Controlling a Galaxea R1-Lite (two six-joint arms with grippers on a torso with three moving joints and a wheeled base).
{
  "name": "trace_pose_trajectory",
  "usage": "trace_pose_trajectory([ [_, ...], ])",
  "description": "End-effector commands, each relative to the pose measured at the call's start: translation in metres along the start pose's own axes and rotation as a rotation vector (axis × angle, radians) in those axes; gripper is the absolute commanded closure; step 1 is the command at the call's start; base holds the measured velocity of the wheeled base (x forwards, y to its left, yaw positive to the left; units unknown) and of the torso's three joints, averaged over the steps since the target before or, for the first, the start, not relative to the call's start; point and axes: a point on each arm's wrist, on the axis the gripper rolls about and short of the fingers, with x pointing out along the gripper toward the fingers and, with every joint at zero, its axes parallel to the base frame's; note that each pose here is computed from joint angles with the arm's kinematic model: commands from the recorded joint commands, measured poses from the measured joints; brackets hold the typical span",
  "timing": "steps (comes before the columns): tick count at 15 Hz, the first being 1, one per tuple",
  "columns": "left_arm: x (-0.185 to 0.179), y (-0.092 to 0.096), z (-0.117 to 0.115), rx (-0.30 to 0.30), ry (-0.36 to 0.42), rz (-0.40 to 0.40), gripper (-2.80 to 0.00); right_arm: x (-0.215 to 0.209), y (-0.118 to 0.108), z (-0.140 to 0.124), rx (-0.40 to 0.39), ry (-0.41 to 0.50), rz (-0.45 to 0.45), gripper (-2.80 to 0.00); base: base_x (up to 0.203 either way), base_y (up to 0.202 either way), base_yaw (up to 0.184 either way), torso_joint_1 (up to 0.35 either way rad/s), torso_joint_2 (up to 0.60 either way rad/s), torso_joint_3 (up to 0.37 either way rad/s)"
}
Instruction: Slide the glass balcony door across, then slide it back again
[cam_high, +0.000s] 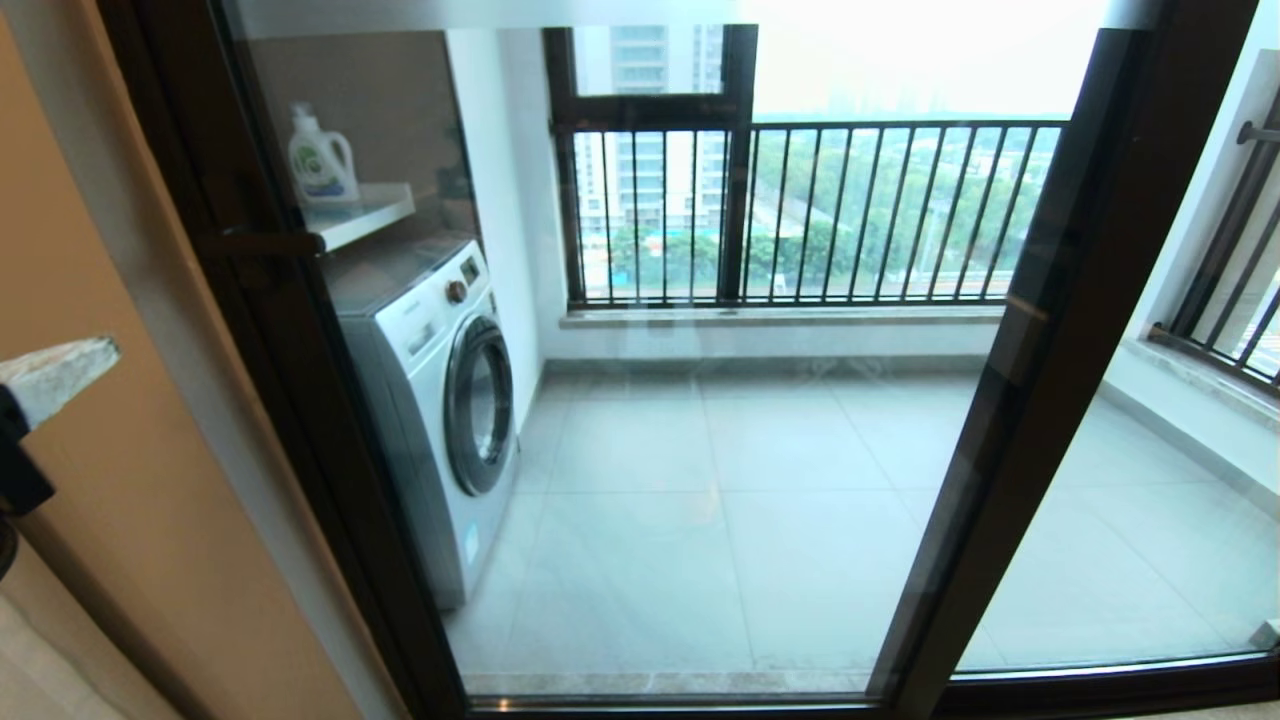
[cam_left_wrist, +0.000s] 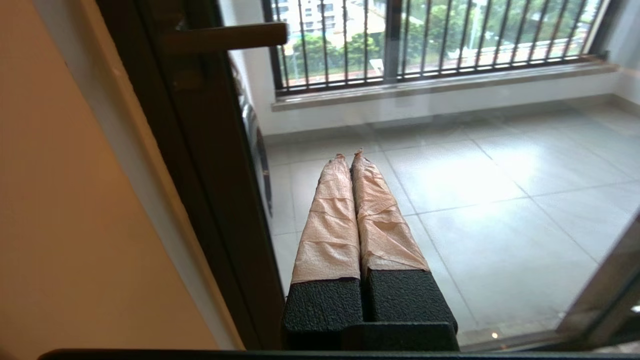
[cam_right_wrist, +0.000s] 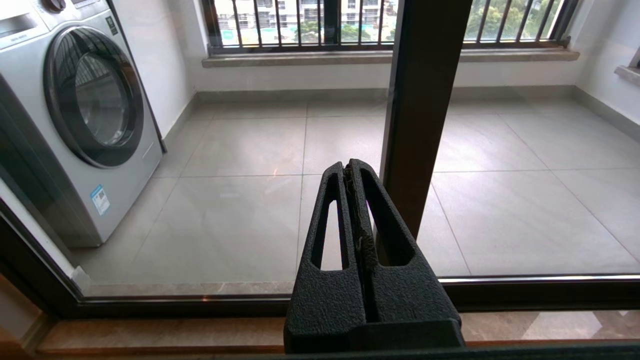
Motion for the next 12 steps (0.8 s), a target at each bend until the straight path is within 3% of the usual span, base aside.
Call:
trace_pose_trajectory([
  [1, -0.081, -0.031, 0.002, 0.012, -0.058, -0.046, 0.00, 0.001, 0.000, -0.003, 0.000, 0.013, 0.001, 0.00, 0.000, 0.000, 0.000, 0.000, 0.00, 0.000],
  [4, -0.128, -0.052, -0.007, -0.063, 0.026, -0.177, 0.00, 0.001, 0.000, -0.003, 0.000, 0.013, 0.001, 0.00, 0.000, 0.000, 0.000, 0.000, 0.00, 0.000],
  [8, -0.146, -0.053, 0.000, -0.093, 0.051, -0.306, 0.00, 0.001, 0.000, -0.003, 0.000, 0.013, 0.001, 0.00, 0.000, 0.000, 0.000, 0.000, 0.00, 0.000],
  [12, -0.171, -0.058, -0.023, -0.055, -0.008, -0.229, 0.00, 0.001, 0.000, -0.003, 0.000, 0.013, 0.002, 0.00, 0.000, 0.000, 0.000, 0.000, 0.00, 0.000],
])
